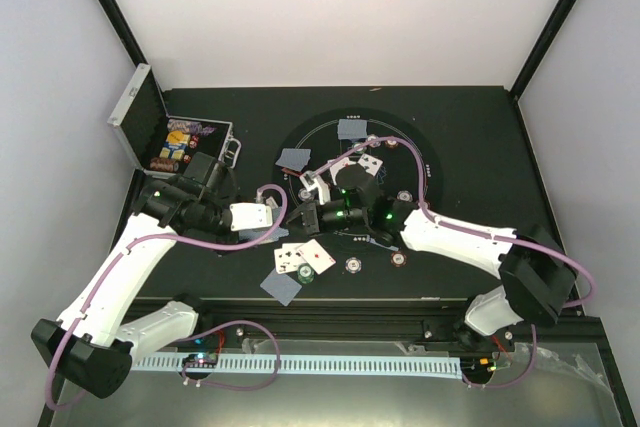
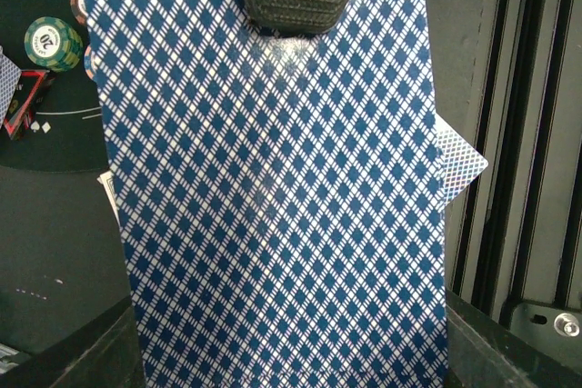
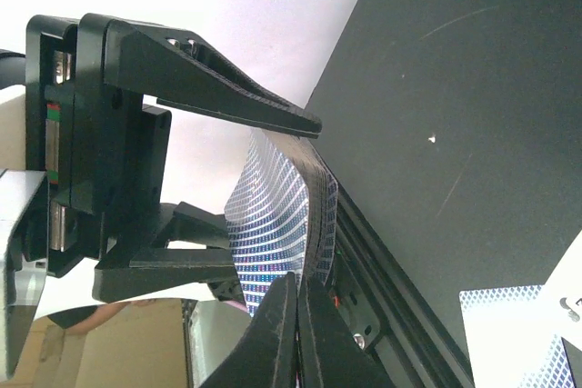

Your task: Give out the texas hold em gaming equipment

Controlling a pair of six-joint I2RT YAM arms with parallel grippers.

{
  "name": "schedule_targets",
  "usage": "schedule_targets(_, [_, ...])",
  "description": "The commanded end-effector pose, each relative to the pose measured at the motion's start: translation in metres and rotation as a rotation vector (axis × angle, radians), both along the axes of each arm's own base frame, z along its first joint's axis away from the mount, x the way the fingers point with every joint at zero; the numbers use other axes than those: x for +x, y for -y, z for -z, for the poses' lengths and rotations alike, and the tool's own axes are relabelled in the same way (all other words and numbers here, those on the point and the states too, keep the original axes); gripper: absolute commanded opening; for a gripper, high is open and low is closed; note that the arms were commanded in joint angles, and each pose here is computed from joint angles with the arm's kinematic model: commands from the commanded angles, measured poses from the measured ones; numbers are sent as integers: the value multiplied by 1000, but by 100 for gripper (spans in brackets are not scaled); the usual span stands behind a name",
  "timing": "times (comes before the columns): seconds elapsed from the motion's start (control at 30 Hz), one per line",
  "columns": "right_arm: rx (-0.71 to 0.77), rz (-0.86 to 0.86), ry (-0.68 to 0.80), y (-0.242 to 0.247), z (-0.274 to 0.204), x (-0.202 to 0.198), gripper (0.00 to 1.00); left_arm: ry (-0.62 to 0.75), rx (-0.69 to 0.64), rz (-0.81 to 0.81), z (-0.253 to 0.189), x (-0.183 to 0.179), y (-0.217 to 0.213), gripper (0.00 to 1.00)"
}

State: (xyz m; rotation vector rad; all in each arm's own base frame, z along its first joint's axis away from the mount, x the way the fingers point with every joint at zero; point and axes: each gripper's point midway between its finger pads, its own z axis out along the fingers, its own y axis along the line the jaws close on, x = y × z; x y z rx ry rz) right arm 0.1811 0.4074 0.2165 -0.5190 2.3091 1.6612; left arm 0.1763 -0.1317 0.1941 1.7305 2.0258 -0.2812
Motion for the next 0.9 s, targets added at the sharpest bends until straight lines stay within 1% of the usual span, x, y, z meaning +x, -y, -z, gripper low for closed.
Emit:
schedule_targets(0.0, [-34,24,-7,7,1,3,1,41,-16,1,-11,4,2,2])
schedule_targets(0.27, [-55,39,-3,16,4,3,1,39,-15,2,-11,4,2,2])
schedule_targets(0.53, [-6,72,-28,34,-6,14,1,41,-12,4,-11,5,1,2])
schedule_targets(0.73, [15,109,-44,55,-7,27,1,42,-8,5,-10,5,1,2])
schedule_targets(0.87, [11,183,-33,85,-7,48,1,40,-6,3,-9,5,1,2])
